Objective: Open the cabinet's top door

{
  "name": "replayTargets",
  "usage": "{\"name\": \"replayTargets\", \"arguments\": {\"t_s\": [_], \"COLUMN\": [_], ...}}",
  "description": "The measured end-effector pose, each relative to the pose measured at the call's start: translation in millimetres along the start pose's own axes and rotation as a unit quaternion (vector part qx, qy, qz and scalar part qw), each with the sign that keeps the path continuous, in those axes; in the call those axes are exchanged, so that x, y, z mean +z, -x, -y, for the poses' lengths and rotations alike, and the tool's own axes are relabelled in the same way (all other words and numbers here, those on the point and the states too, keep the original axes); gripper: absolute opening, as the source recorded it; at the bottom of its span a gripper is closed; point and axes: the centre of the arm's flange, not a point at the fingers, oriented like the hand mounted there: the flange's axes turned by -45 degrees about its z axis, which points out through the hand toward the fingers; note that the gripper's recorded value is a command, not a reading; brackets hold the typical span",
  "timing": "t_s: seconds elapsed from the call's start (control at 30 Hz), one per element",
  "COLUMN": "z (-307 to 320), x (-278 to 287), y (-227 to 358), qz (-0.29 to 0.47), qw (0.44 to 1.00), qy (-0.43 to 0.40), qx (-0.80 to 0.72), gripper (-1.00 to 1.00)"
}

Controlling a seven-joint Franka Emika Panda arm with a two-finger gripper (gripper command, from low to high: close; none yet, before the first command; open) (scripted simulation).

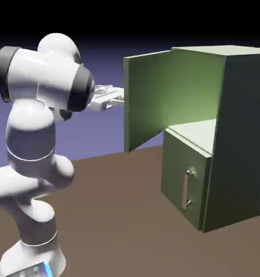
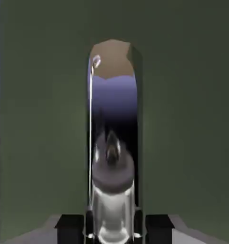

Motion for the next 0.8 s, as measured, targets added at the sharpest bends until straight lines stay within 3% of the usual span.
{"name": "replayTargets", "arguments": {"t_s": [0.47, 0.8], "z": [-61, -65], "x": [-74, -84], "y": [-1, 4], "qz": [0.000, 0.003], "qw": [0.986, 0.984], "qy": [-0.166, -0.179], "qx": [0.000, 0.012], "gripper": [-1.00, -1.00]}}
